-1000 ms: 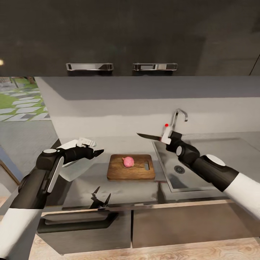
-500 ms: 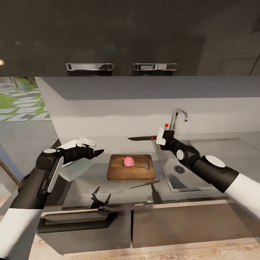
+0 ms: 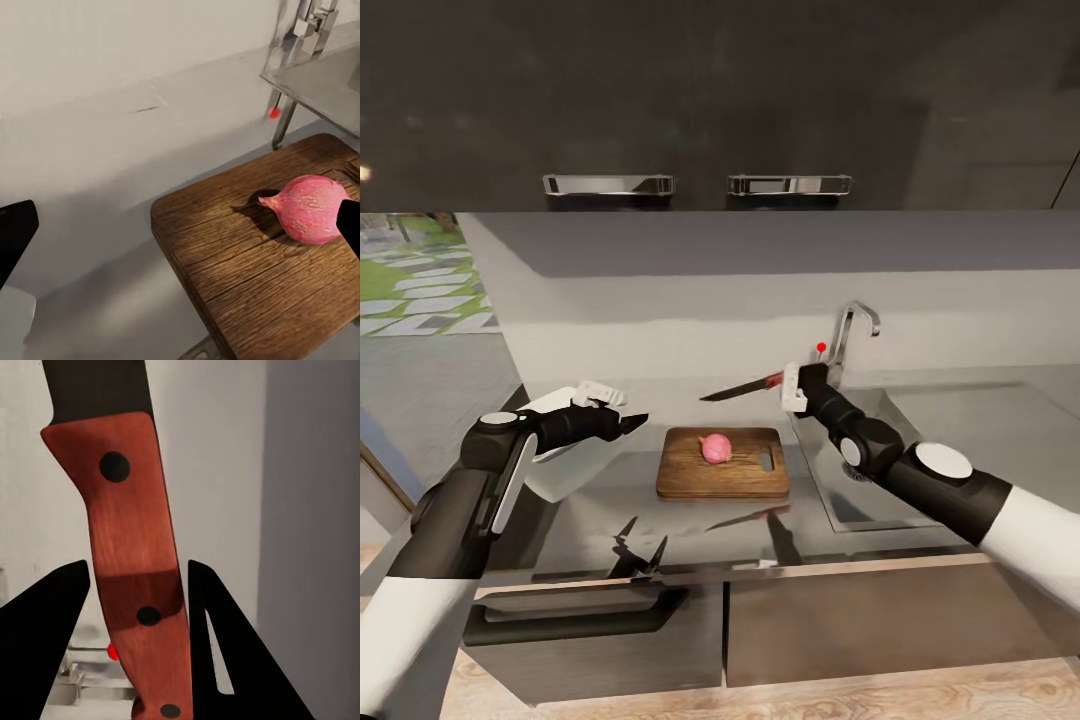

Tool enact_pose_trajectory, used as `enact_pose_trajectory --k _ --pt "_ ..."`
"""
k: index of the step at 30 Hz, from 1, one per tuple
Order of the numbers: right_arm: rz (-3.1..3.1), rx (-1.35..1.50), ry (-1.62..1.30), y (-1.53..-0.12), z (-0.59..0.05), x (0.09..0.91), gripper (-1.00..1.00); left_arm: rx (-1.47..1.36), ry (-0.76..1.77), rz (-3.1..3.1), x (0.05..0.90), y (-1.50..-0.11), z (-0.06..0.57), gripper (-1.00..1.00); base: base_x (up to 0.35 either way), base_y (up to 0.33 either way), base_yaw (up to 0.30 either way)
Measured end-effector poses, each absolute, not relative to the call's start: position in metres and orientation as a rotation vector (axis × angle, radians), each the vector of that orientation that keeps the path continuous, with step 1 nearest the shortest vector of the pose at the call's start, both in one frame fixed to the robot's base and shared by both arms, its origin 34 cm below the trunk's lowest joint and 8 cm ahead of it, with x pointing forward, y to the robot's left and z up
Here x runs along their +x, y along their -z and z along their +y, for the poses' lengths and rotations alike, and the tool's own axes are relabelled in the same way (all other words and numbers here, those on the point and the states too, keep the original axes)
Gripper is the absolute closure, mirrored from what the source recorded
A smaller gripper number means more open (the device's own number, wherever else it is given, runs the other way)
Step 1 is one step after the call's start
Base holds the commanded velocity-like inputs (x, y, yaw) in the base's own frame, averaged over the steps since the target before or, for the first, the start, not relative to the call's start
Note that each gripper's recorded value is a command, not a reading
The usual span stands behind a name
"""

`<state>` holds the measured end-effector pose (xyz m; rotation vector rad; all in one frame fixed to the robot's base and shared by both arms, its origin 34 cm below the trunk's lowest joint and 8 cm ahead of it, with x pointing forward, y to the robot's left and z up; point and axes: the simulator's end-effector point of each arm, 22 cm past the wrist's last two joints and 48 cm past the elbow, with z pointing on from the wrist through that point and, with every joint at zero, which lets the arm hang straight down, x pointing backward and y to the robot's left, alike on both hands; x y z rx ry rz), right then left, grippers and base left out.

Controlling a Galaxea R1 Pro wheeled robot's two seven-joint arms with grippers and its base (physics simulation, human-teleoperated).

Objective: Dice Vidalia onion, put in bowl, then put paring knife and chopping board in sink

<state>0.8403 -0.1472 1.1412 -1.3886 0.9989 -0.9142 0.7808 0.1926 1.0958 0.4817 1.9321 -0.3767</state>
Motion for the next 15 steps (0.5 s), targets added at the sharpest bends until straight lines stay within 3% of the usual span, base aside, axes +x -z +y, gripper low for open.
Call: enact_pose_trajectory --k 15 --pt "0.898 -1.495 0.805 -1.118 -0.113 0.821 1.00 0.483 0.378 1.932 0.781 -1.096 0.192 -1.00 0.000 0.000 0.000"
